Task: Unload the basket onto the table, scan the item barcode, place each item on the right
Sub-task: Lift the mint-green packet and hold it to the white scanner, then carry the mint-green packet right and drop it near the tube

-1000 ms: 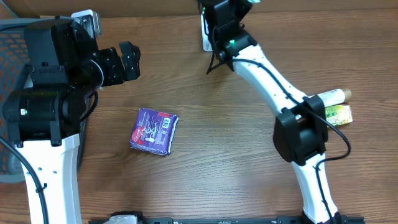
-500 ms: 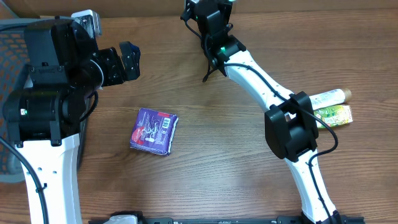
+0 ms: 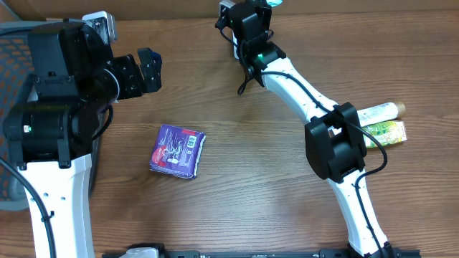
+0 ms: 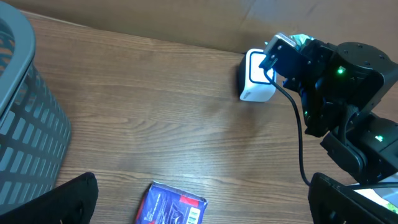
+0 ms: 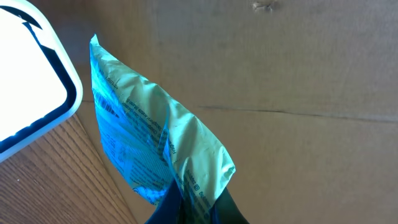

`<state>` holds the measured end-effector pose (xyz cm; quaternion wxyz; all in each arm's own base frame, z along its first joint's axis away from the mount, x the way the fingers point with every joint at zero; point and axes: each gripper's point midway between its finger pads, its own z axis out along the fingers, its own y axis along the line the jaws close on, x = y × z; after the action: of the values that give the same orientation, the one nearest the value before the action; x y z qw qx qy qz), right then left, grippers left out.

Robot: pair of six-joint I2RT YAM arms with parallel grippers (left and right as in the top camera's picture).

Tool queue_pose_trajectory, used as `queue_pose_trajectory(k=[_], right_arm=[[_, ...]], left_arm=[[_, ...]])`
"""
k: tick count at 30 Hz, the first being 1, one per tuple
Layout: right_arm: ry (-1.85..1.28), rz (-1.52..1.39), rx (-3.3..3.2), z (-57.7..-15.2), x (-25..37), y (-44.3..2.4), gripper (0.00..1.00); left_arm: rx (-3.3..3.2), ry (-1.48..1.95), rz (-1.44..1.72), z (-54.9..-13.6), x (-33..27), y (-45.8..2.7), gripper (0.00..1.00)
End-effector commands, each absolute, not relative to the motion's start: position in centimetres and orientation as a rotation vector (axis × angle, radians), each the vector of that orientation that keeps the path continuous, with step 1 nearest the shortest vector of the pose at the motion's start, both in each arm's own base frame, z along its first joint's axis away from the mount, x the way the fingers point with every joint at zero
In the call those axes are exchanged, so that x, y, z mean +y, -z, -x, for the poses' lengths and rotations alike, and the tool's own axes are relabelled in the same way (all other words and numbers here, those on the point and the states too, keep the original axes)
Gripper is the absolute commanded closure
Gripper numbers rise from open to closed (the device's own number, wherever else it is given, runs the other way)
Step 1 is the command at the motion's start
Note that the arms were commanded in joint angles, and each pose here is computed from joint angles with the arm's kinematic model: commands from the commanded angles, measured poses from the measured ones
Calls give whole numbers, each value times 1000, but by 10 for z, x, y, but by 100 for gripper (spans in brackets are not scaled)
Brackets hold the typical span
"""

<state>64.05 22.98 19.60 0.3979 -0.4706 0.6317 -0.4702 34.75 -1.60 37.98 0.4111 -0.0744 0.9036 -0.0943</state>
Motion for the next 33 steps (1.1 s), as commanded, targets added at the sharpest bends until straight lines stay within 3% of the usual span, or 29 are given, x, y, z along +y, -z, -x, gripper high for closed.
queue_pose_trajectory(k=[1, 10, 16, 21, 23, 28, 30, 33], right_arm=[[1188, 1189, 1603, -641, 229, -200, 96], [1203, 1235, 1615, -636, 229, -197, 96], [1164, 1172, 1573, -617, 237, -258, 96], [968, 1193, 1625, -572, 237, -311, 96], [763, 1111, 1711, -540, 232, -336, 96], [-222, 682, 2100, -432, 229, -368, 96], [-427, 459, 2278, -414, 199, -360, 96], [-483, 59, 2540, -410, 130, -318, 96]], left_arm=[[2267, 232, 161, -348, -17, -382, 0], [2267, 232, 161, -348, -17, -382, 0], [2267, 232, 161, -348, -17, -382, 0], [2267, 232, 161, -348, -17, -382, 0], [2267, 232, 161, -348, -17, -382, 0], [2267, 232, 161, -348, -17, -382, 1], [2267, 232, 161, -348, -17, -382, 0], [2267, 232, 161, -348, -17, -382, 0]])
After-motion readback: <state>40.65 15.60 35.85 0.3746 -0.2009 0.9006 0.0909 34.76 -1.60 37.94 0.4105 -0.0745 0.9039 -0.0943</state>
